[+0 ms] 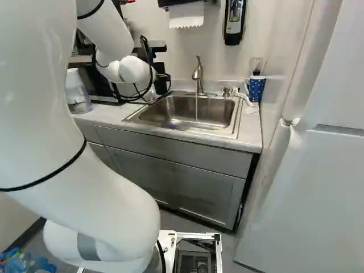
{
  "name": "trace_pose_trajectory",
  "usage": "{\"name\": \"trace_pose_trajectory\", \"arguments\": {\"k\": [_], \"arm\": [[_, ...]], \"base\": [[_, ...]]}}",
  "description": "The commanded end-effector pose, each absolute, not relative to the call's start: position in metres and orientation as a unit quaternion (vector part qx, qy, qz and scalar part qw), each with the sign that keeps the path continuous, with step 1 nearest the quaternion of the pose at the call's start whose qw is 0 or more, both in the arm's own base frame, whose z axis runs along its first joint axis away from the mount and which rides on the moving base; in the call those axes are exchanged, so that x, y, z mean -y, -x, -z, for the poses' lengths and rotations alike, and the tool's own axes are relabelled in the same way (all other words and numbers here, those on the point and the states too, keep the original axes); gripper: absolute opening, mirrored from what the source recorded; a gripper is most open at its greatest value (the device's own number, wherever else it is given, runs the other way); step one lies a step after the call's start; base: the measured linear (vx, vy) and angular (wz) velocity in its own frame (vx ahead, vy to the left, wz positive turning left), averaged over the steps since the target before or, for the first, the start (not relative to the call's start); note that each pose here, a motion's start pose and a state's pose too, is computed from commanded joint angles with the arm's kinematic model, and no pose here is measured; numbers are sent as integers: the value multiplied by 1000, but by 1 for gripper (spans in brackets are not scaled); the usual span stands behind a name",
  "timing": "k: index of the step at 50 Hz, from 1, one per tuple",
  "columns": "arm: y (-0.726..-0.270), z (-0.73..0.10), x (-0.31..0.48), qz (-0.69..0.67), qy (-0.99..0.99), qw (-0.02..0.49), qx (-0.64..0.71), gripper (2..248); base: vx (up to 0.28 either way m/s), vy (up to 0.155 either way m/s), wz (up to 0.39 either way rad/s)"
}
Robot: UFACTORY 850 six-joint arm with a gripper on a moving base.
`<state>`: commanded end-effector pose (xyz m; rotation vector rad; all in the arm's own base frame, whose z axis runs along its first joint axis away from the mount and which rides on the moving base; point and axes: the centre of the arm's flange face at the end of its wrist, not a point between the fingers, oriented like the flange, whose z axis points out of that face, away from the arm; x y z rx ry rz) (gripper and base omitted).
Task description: Rinse the cup and place it in the tray
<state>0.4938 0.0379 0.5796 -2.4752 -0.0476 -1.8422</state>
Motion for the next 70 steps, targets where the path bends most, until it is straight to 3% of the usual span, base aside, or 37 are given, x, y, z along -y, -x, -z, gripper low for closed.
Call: {"name": "trace_pose_trajectory", "arguments": {"k": [32, 70], "arm": [[-492, -591, -43, 598, 801, 34, 16, 126], [-492, -591, -43, 581, 790, 145, -134, 126]], "base": [[0, 0, 0], [0, 0, 0]]}}
